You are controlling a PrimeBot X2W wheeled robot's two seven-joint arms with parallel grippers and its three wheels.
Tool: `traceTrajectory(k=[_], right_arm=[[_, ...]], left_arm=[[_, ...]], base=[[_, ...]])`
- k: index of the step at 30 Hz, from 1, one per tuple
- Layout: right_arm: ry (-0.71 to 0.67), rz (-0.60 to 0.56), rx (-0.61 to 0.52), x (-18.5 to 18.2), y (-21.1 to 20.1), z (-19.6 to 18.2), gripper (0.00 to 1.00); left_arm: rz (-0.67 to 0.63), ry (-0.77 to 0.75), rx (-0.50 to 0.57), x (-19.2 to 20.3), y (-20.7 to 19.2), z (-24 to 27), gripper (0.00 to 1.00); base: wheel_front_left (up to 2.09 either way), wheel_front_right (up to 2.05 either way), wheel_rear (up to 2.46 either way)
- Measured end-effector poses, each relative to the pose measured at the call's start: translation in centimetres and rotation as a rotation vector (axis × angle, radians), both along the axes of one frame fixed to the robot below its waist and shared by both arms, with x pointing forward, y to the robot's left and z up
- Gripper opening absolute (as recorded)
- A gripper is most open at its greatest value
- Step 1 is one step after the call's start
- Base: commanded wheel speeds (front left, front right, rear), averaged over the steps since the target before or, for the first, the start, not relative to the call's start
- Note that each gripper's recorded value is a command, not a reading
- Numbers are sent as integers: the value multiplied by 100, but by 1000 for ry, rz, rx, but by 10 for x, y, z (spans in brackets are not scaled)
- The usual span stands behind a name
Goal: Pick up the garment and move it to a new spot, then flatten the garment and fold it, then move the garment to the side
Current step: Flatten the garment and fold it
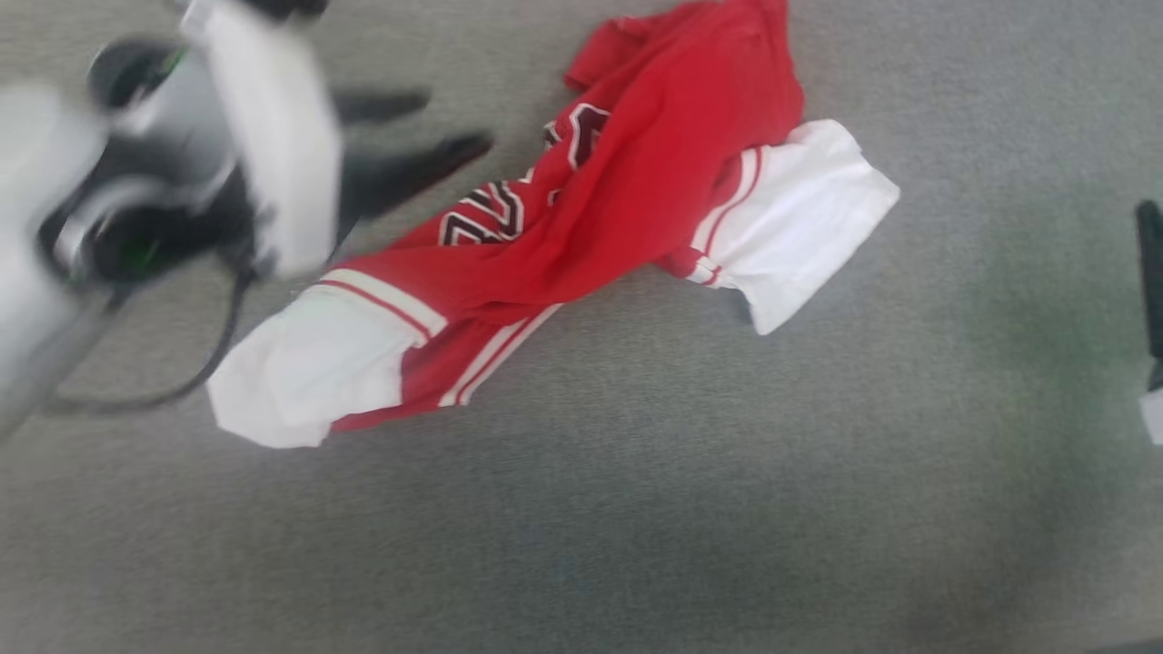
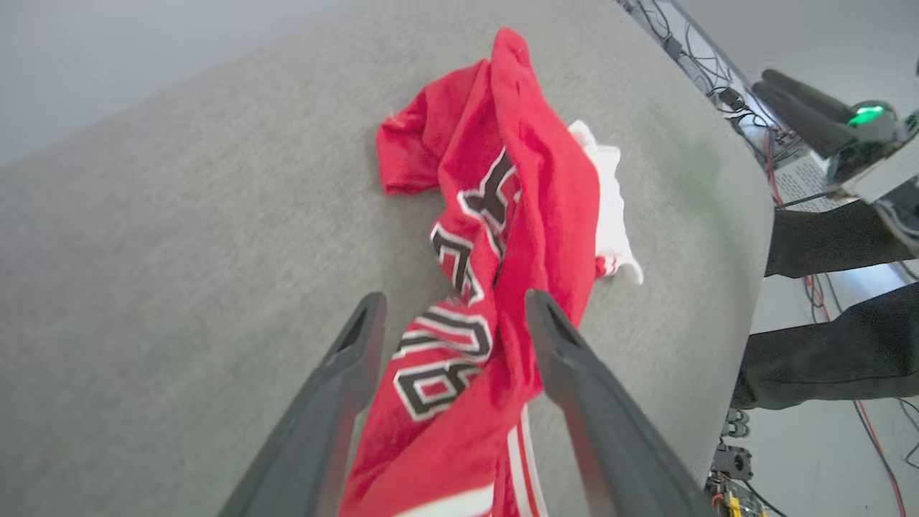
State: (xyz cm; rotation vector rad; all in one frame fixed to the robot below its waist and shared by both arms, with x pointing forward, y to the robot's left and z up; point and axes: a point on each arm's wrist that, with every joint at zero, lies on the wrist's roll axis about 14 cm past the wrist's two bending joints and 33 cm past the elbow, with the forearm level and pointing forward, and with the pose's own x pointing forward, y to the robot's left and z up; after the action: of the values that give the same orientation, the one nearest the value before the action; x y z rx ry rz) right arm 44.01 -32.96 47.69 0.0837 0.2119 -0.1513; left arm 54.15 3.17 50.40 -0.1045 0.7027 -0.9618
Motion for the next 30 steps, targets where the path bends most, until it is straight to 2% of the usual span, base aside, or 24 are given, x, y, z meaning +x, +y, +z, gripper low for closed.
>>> traceTrajectory(k=[5, 11, 16, 18, 19, 20, 21, 26, 30], right_arm=[[12, -14, 7, -2, -2, -8, 100], [43, -58, 18, -12, -11, -25, 100], [65, -83, 19, -20, -17, -35, 100], [65, -86, 21, -20, -18, -36, 100], [61, -86, 21, -20, -18, -36, 100], [62, -85, 22, -19, -18, -36, 100], [59, -84, 25, -18, -17, -37, 100], [61, -70, 36, -14, -12, -40, 100], [62, -49, 45, -10, -6, -42, 100]], left_arm=[[-81, 88, 0, 17, -51, -6, 100], [-161, 165, 70, 26, -86, -27, 100], [-211, 228, 34, 20, -112, -34, 98], [-229, 225, 29, 17, -117, -33, 54], [-228, 222, 18, 17, -118, -31, 37], [-226, 216, 10, 17, -120, -29, 11], [-227, 208, 0, 17, -121, -26, 0], [-173, 164, -56, 28, -116, -11, 0], [-52, 104, -61, 58, -85, -4, 0]], base=[[0, 0, 0], [0, 0, 0], [0, 0, 0], [0, 0, 0], [0, 0, 0], [0, 0, 0], [0, 0, 0], [0, 0, 0], [0, 0, 0]])
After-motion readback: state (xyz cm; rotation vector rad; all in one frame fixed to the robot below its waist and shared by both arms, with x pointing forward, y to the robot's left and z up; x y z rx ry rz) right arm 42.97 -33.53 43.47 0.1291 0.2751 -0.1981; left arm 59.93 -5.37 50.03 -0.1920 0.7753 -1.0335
